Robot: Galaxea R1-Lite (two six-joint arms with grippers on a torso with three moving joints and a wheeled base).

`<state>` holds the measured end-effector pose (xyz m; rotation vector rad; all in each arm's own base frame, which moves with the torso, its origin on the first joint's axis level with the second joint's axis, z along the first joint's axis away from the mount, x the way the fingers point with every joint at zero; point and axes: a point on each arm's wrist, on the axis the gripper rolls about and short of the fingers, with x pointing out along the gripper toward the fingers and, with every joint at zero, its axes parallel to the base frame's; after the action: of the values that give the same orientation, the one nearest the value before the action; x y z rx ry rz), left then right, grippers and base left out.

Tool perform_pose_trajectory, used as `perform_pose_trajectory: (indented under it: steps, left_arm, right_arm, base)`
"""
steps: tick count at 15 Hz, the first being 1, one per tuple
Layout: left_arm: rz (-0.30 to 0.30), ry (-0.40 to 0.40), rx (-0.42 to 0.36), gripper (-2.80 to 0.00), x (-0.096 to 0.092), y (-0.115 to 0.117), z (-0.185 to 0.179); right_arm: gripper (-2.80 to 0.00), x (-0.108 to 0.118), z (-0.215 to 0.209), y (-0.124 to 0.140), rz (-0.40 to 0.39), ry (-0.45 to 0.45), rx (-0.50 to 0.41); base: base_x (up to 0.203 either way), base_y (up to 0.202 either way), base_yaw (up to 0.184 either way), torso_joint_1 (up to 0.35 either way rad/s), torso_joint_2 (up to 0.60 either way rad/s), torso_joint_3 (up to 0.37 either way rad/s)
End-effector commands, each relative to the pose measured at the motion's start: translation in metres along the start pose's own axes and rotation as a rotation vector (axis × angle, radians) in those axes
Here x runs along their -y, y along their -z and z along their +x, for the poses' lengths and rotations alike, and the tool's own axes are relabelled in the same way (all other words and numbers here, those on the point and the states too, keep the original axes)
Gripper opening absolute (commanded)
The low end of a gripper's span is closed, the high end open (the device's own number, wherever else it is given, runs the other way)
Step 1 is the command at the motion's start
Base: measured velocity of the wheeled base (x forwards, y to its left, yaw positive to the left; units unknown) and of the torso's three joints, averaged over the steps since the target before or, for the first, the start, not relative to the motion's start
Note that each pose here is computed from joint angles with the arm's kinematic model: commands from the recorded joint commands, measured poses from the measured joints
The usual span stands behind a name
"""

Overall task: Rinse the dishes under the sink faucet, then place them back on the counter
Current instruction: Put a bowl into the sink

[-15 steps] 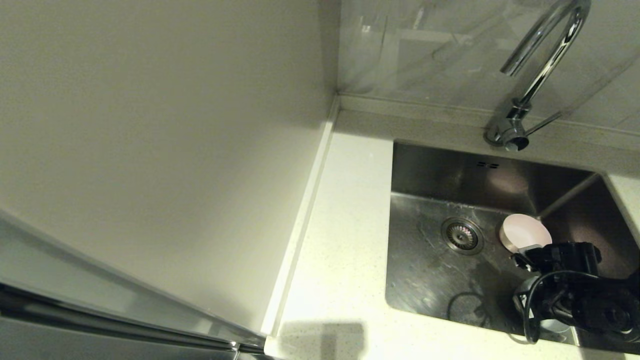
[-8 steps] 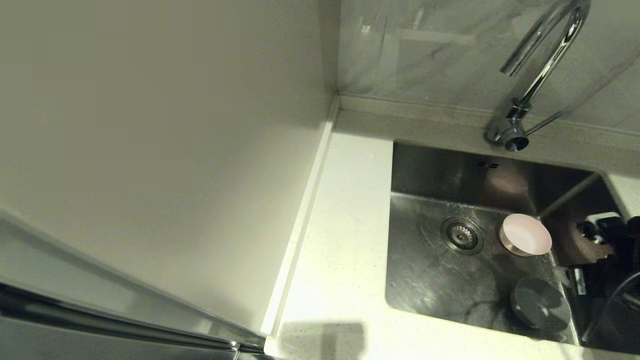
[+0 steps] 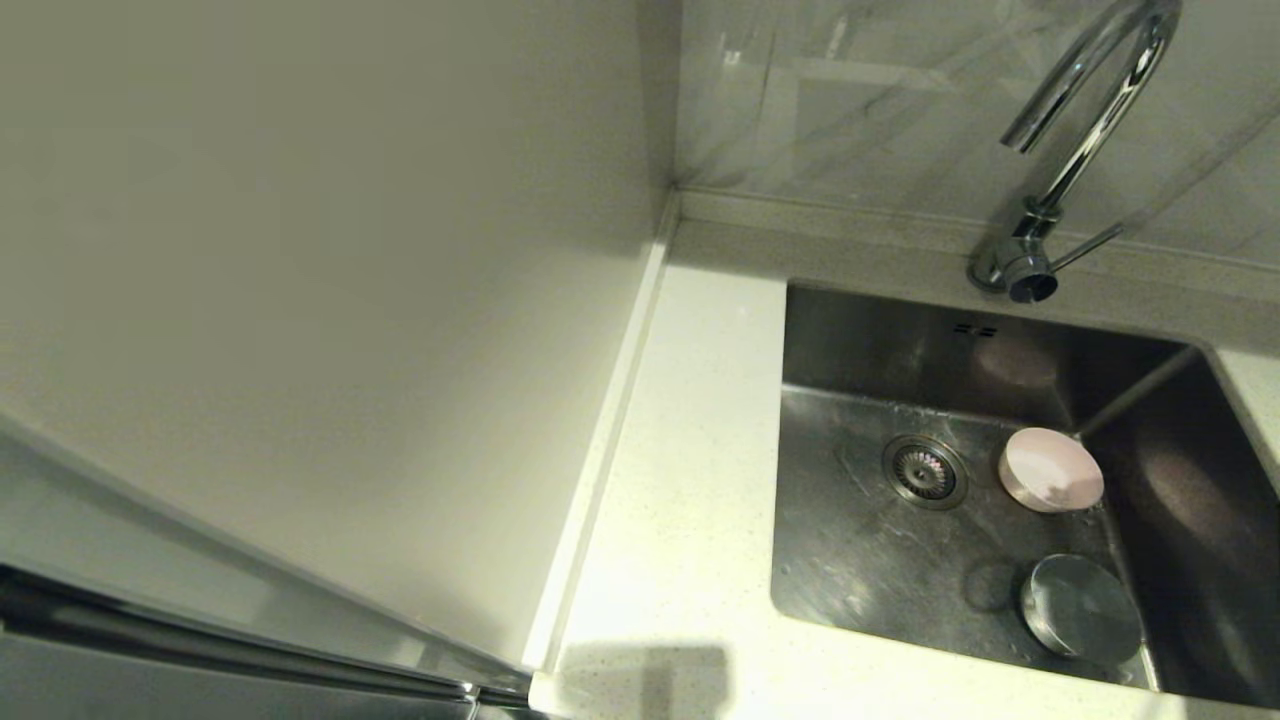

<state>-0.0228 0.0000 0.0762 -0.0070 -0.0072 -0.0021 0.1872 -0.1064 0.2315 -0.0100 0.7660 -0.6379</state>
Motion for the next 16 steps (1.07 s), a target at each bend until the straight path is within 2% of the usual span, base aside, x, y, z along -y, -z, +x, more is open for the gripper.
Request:
perform_pose_trajectory:
  steps: [1,6,11,16]
  left_arm:
    - [-0.001,-0.001,-0.003,-2.80,0.000,0.001,0.000]
    - [-0.001,-0.001,-0.003,-2.80,0.000,0.001,0.000]
    - [-0.001,-0.001,-0.003,-2.80,0.000,0.001,0.000]
    - [-0.001,-0.001,-0.003,-2.80,0.000,0.001,0.000]
  right_arm:
    - [0.00,0.014,0.007,0.007,0.029,0.038,-0.144]
    - [0.00,0.040,0.052,0.021,0.117,0.088,-0.315]
    - [0.00,0.063,0.075,0.019,0.184,0.099,-0.351]
    - [0.00,0.061,0.085,0.023,0.189,0.062,-0.379]
  base:
    - [0.000,0.000,0.000,0.000,0.00,0.000]
    - [0.000,0.000,0.000,0.000,0.00,0.000]
    - [0.000,0.000,0.000,0.000,0.00,0.000]
    - [0.000,0.000,0.000,0.000,0.00,0.000]
